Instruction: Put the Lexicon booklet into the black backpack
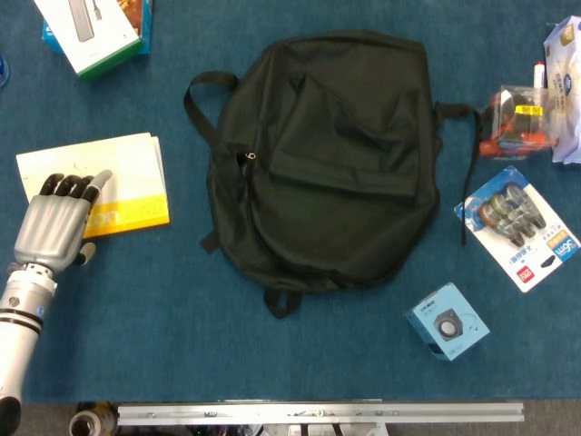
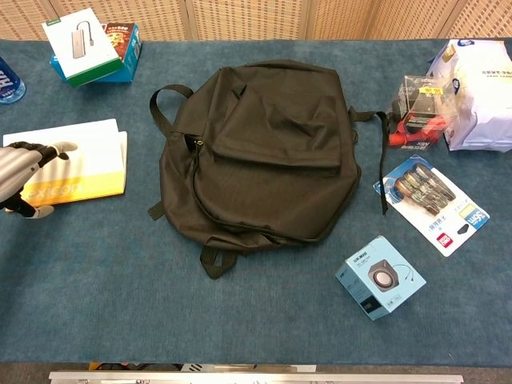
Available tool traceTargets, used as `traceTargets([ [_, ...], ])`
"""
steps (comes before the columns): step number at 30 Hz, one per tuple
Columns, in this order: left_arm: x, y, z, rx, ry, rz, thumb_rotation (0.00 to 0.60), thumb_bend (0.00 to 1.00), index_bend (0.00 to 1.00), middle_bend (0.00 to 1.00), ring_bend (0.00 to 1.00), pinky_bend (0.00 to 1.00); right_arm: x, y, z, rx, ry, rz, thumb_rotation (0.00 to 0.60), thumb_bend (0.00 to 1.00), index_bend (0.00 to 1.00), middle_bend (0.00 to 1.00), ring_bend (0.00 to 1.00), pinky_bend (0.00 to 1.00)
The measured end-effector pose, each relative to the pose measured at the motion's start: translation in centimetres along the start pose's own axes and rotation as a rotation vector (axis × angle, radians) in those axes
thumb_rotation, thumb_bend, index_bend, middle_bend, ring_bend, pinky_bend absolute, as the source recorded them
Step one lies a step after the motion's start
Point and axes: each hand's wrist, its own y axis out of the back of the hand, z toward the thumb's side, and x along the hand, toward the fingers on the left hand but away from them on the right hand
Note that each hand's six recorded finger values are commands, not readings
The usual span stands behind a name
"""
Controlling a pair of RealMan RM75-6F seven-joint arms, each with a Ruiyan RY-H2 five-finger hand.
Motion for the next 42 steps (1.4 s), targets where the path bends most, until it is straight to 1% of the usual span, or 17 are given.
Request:
traceTargets([
  [7, 0.6, -0.5, -0.2, 0.000, 0.015, -0.018, 0.575, 0.19, 0.05, 0.18, 0.16, 0.13, 0.0, 0.0, 0.0, -0.001, 0.002, -0.002, 0.600, 0.23, 0.29, 0.38, 0.28, 0.35],
  [17, 1.3, -0.9, -1.0, -0.007, 0.040, -0.030, 0.573, 0.19, 0.05, 0.18, 0.16, 0.13, 0.2, 0.0, -0.2, 0.000, -0.004, -0.006, 0.600, 0.23, 0.29, 0.38, 0.28, 0.35],
  [23, 1.6, -1.2, -1.2, -0.016, 0.046, -0.032, 0.581, 0.20, 0.06, 0.18, 0.16, 0.13, 0.4, 0.1, -0.5, 0.000, -0.010, -0.009, 0.600, 0.23, 0.29, 0.38, 0.28, 0.35],
  [27, 1.8, -1.2, -1.2, -0.025, 0.050, -0.028, 0.600, 0.20, 0.07, 0.18, 0.16, 0.13, 0.5, 0.2, -0.7, 0.002, -0.018, -0.013, 0.600, 0.23, 0.29, 0.38, 0.28, 0.35],
  [32, 2.1, -1.1, -1.2, -0.050, 0.055, -0.024, 0.600, 0.20, 0.09, 0.21, 0.17, 0.13, 0.6, 0.3, -0.9, 0.002, -0.024, -0.018, 0.600, 0.23, 0.29, 0.38, 0.28, 0.35],
  [37, 2.5, -0.9, -1.2, -0.070, 0.056, -0.011, 0.600, 0.20, 0.14, 0.26, 0.19, 0.13, 0.6, 0.3, -1.1, 0.003, -0.028, -0.018, 0.600, 0.23, 0.29, 0.38, 0.28, 0.35],
  [39, 2.6, -0.9, -1.2, -0.074, 0.057, -0.008, 0.600, 0.20, 0.16, 0.29, 0.21, 0.13, 0.7, 0.3, -1.2, 0.001, -0.031, -0.019, 0.600, 0.23, 0.29, 0.38, 0.28, 0.35],
  [42, 2.8, -0.9, -1.1, -0.097, 0.060, -0.001, 0.600, 0.24, 0.21, 0.33, 0.25, 0.13, 0.7, 0.3, -1.3, 0.001, -0.033, -0.021, 0.600, 0.23, 0.29, 0.38, 0.28, 0.35],
])
